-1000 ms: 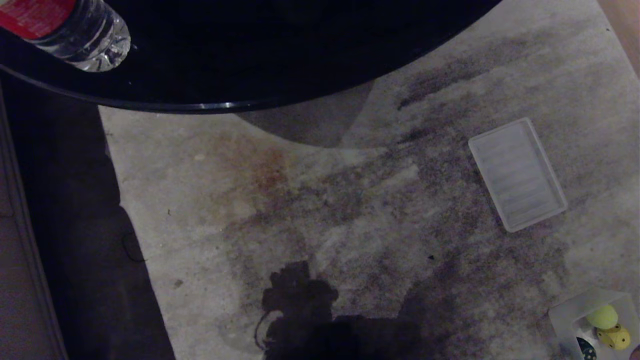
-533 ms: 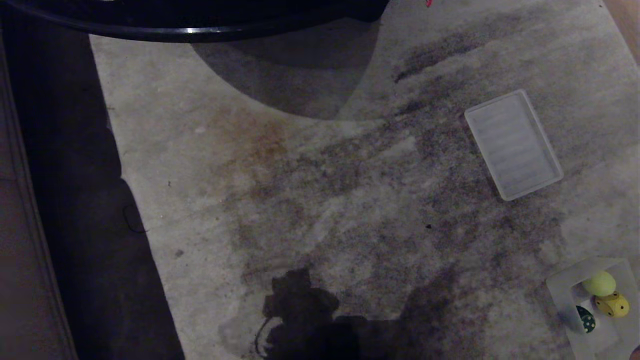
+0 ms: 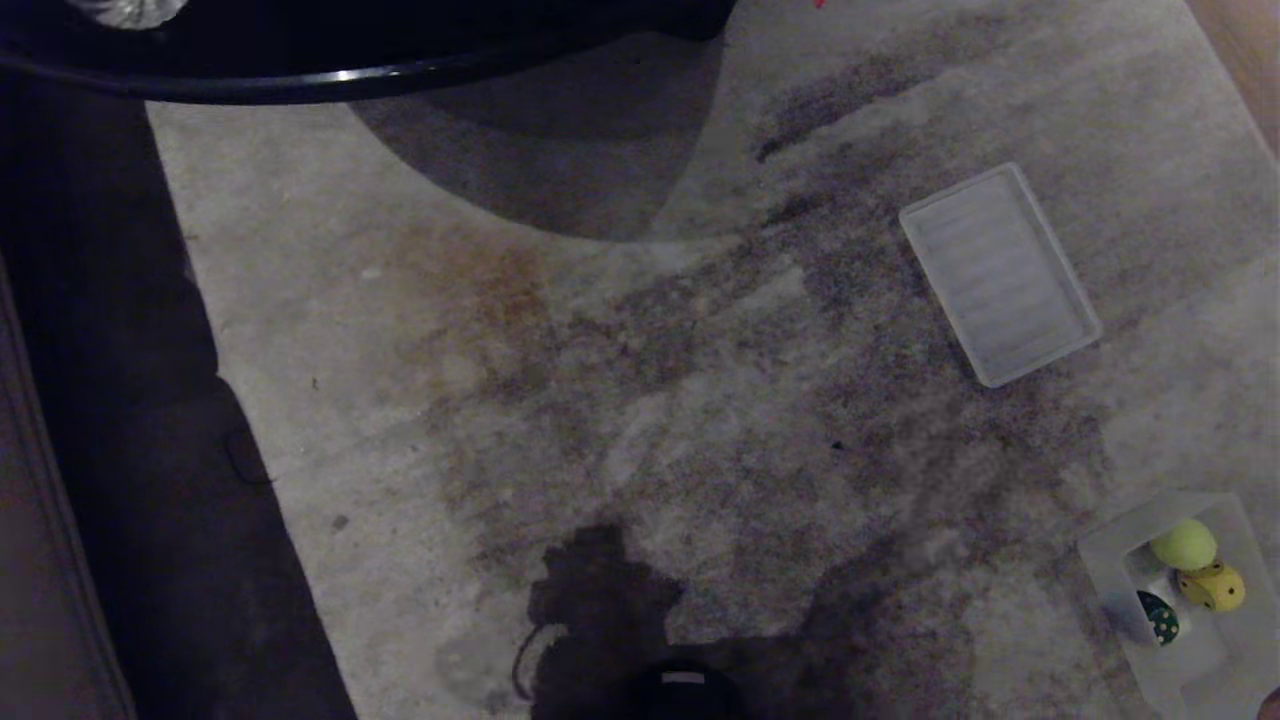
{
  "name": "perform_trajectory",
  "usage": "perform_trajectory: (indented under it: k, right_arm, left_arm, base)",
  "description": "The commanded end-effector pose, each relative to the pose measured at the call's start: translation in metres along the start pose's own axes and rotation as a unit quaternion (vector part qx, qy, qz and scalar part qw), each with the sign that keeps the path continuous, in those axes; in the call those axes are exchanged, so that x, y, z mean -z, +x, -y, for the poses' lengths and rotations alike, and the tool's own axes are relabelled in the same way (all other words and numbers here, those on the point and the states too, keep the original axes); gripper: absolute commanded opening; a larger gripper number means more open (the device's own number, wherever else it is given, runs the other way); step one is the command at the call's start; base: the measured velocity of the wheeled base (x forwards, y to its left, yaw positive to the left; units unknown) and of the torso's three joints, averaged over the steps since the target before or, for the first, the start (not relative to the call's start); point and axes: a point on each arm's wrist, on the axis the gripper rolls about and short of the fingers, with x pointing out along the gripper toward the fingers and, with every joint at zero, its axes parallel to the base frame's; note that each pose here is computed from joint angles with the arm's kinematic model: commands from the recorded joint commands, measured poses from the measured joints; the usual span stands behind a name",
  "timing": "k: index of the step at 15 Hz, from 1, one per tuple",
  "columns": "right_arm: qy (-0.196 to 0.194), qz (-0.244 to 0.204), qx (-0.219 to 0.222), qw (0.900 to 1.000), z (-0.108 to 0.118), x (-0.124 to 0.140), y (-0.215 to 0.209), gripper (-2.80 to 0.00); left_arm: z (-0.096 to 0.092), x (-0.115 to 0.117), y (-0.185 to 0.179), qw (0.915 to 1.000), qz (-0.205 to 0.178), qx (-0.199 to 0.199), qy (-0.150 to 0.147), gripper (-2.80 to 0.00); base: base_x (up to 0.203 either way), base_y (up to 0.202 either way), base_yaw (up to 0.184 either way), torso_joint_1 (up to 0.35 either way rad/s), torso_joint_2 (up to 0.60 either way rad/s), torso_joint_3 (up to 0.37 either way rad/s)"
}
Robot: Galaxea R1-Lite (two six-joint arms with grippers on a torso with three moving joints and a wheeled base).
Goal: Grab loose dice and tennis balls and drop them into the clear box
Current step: Put the toys in the box
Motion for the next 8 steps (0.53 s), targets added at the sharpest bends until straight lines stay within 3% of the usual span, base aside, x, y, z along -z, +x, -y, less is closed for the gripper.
perform_trajectory:
  k: [1,8]
  right_arm:
    - [0.0,-0.001,0.0,1.0,0.0,-0.0001,0.0001,-2.8]
    - [0.0,-0.002,0.0,1.0,0.0,0.0003,0.0002,-2.8]
  left_arm:
    - [0.0,0.0004,0.0002,1.0,-0.001,-0.001,0.0,-2.8]
    - [-0.0001,0.0002,0.0002,1.0,0.0,-0.001,-0.002,-2.8]
  base:
    - [0.001,0.01,-0.152,0.006,0.0,0.003]
    - [0.001,0.011,-0.166,0.004,0.0,0.002]
